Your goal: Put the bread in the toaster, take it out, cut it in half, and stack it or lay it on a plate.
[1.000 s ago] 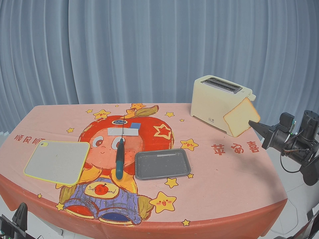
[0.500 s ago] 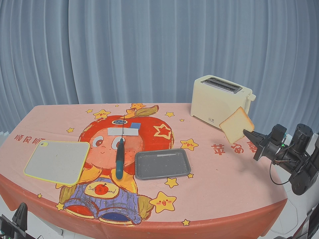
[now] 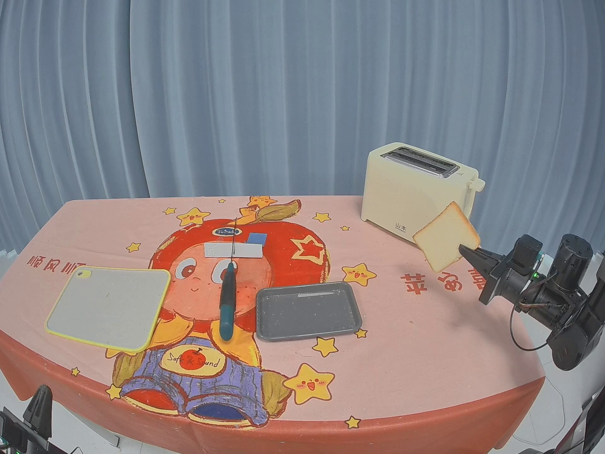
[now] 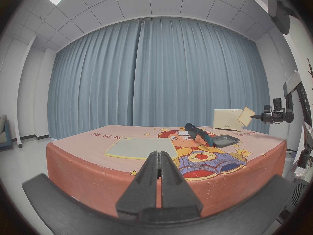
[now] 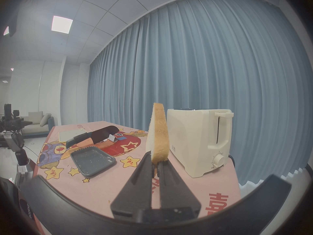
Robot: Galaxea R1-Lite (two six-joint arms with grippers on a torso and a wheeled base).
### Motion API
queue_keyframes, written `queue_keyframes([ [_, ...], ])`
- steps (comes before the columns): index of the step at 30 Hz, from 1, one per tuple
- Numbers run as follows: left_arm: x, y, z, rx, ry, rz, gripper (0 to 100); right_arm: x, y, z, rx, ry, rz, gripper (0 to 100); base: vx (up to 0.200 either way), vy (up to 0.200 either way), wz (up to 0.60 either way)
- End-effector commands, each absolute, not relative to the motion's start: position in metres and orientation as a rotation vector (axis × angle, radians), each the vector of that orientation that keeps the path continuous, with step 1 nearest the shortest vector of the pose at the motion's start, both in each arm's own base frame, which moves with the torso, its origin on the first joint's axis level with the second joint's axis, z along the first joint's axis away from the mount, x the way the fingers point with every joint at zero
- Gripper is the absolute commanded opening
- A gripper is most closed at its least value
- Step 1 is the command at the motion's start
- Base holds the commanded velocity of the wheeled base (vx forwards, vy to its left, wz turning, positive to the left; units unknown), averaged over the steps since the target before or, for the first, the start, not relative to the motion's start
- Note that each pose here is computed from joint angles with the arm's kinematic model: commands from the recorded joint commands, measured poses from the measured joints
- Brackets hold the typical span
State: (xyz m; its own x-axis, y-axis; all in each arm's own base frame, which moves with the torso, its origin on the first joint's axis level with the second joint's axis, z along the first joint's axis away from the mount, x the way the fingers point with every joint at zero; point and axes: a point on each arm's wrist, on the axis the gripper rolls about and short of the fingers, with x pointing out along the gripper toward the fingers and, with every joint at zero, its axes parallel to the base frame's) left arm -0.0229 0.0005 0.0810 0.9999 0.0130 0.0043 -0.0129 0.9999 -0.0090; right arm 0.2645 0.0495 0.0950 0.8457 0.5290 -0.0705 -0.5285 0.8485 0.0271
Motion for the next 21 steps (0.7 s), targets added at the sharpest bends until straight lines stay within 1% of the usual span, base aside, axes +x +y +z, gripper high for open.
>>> queue_keyframes([
  [1, -0.022, 0.001, 0.076, -0.009, 0.012, 0.014, 0, 0.266, 0.049, 0.101, 0.003, 0.044, 0.557, 0, 0.000, 0.000, 0.00],
  [11, -0.022, 0.001, 0.076, -0.009, 0.012, 0.014, 0, 0.273, 0.049, 0.111, -0.004, -0.010, 0.545, 0, 0.000, 0.000, 0.00],
  [21, -0.022, 0.001, 0.076, -0.009, 0.012, 0.014, 0, 0.289, 0.045, 0.137, -0.008, -0.136, 0.494, 0, 0.000, 0.000, 0.00],
])
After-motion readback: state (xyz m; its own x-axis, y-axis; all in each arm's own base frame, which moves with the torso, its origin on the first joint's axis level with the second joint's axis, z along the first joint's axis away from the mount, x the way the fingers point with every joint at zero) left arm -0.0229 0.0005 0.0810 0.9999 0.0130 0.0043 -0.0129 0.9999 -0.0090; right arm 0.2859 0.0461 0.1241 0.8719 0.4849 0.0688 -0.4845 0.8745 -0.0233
